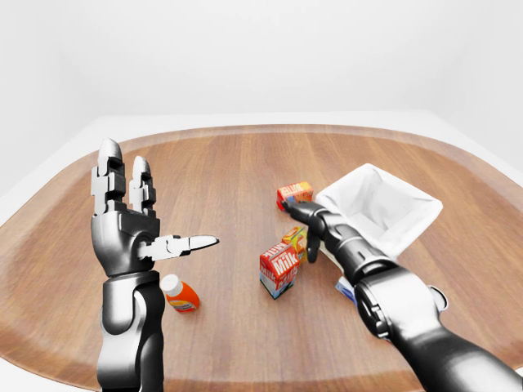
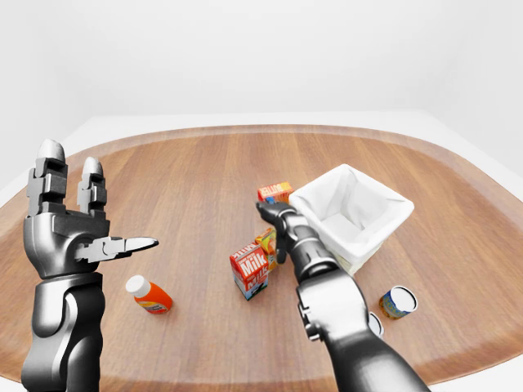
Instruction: Pick up the orange juice, and put it in the basket.
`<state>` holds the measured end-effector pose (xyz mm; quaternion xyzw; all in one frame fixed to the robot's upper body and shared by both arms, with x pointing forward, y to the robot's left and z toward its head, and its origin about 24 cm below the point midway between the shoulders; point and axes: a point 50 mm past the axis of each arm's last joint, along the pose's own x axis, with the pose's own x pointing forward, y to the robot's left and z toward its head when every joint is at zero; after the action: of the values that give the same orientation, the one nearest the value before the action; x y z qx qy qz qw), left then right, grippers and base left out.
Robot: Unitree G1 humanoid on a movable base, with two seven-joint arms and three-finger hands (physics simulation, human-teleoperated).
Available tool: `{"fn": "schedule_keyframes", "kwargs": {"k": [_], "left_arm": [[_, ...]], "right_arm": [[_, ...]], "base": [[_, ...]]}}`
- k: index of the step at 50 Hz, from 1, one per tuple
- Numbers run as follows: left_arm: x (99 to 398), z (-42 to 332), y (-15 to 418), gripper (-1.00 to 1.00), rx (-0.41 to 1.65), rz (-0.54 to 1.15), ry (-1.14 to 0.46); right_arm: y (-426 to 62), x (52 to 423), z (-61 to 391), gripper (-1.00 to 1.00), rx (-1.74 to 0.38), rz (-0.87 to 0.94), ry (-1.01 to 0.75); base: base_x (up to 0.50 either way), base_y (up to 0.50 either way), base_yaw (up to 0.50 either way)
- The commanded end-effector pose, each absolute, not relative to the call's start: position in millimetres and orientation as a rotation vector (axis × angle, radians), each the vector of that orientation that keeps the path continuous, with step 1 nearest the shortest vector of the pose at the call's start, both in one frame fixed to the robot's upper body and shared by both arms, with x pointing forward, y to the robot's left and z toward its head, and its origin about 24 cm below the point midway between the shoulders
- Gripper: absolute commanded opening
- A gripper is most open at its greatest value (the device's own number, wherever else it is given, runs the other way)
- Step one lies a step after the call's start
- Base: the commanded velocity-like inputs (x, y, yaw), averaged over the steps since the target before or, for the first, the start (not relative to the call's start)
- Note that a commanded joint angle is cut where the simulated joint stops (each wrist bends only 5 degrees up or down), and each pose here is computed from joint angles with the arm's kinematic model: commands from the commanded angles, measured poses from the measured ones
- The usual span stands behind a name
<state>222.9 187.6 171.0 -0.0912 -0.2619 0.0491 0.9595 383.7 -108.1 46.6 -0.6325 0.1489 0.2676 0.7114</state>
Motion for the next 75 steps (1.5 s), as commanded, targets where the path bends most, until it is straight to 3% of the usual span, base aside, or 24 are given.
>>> {"fn": "schedule_keyframes", "kwargs": {"k": [1, 75], "left_arm": [[222.9, 171.0, 187.6, 1.0, -0.185, 0.1, -0.531], [222.9, 171.0, 187.6, 1.0, -0.185, 0.1, -0.531]], "right_arm": [[-109.1, 382.4, 43.9, 1.0, -1.398, 0.593, 0.335], [-109.6, 367.4, 17.7, 1.0, -1.341, 0.582, 0.358]], "base": [[0.0, 0.0, 0.0], [0.0, 0.0, 0.0]]}}
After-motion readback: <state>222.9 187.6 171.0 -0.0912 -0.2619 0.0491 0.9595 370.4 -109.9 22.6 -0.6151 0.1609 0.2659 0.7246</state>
